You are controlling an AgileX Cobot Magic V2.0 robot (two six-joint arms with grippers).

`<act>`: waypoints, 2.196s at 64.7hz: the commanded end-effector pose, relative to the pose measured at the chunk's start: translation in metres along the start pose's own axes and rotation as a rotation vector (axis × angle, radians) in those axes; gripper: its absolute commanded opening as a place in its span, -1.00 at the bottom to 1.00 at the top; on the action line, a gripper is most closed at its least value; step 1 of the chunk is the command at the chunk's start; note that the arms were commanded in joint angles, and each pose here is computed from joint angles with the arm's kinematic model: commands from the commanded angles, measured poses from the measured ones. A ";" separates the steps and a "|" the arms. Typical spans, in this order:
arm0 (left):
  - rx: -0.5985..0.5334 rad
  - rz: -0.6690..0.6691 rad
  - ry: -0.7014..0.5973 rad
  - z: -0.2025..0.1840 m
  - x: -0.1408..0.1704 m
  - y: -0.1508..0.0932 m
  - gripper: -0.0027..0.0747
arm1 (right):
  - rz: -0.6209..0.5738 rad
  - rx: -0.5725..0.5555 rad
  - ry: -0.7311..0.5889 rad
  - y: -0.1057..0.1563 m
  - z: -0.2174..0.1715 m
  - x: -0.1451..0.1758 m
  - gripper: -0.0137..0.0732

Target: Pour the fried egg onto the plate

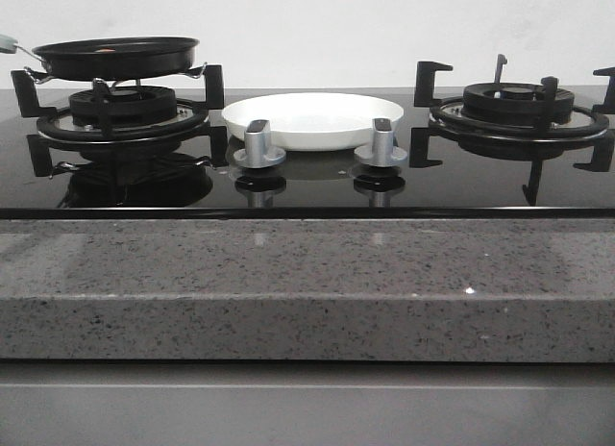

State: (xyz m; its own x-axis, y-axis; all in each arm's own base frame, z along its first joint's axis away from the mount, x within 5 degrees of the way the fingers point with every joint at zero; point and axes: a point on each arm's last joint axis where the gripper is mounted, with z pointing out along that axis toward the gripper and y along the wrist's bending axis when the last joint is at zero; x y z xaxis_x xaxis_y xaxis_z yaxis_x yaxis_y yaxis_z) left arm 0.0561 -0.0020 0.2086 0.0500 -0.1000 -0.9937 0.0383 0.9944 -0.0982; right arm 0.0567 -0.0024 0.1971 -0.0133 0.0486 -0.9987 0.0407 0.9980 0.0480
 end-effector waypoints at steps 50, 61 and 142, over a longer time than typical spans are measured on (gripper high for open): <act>-0.001 -0.015 -0.131 -0.002 -0.010 0.000 -0.98 | -0.018 -0.010 -0.119 0.001 -0.002 -0.011 -0.84; 0.004 -0.015 -0.216 -0.006 -0.032 -0.001 -0.98 | -0.016 -0.012 -0.154 0.001 -0.004 -0.022 -0.84; 0.035 -0.012 0.299 0.052 -0.167 -0.022 -0.61 | 0.001 0.031 0.431 0.007 0.053 -0.164 -0.42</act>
State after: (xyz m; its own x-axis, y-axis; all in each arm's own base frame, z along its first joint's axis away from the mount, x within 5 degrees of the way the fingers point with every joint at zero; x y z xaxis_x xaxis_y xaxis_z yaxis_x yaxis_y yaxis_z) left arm 0.0950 -0.0091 0.3636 -0.3280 -0.0667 -0.9423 0.0697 0.9931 -0.0945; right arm 0.1060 -0.0056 0.3465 -0.4916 0.0751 -0.8676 0.0807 0.9959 0.0405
